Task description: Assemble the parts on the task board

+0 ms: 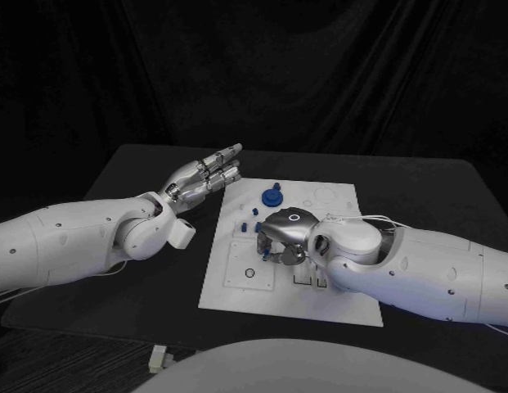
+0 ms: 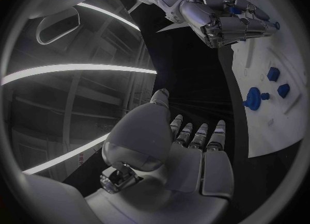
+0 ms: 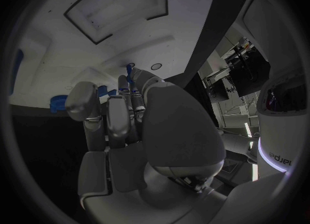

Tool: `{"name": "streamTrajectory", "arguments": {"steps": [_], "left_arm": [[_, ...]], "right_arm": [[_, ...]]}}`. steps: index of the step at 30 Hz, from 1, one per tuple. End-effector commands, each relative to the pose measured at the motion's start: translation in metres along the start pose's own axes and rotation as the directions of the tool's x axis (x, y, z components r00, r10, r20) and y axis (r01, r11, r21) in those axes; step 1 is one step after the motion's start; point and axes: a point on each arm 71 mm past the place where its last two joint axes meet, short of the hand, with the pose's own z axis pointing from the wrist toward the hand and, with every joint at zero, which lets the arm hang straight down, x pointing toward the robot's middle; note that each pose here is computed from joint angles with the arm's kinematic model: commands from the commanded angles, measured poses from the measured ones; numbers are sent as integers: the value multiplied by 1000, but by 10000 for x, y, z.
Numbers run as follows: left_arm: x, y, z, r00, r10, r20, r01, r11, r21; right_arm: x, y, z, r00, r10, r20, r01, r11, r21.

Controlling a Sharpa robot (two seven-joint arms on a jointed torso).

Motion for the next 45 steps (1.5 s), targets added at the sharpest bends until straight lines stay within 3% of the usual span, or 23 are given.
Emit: {"name": "streamTrajectory", "arguments": {"steps": [1, 26, 37, 45], "left_arm": [[13, 11, -5, 1000, -15, -6, 15, 1000, 5], [28, 65, -25, 1000, -25, -11, 25, 1000, -11], [27, 74, -28, 1000, -26, -11, 26, 1000, -14], [23, 78, -31, 1000, -26, -10, 26, 1000, -16]], "right_arm": [[37, 13, 3, 1000, -4, -11, 4, 1000, 11], [77, 43, 14, 999, -1, -32, 1, 1000, 11], [111, 4, 5, 998, -4, -68, 6, 999, 36], [84, -39, -58, 1000, 4, -19, -4, 999, 37]]}}
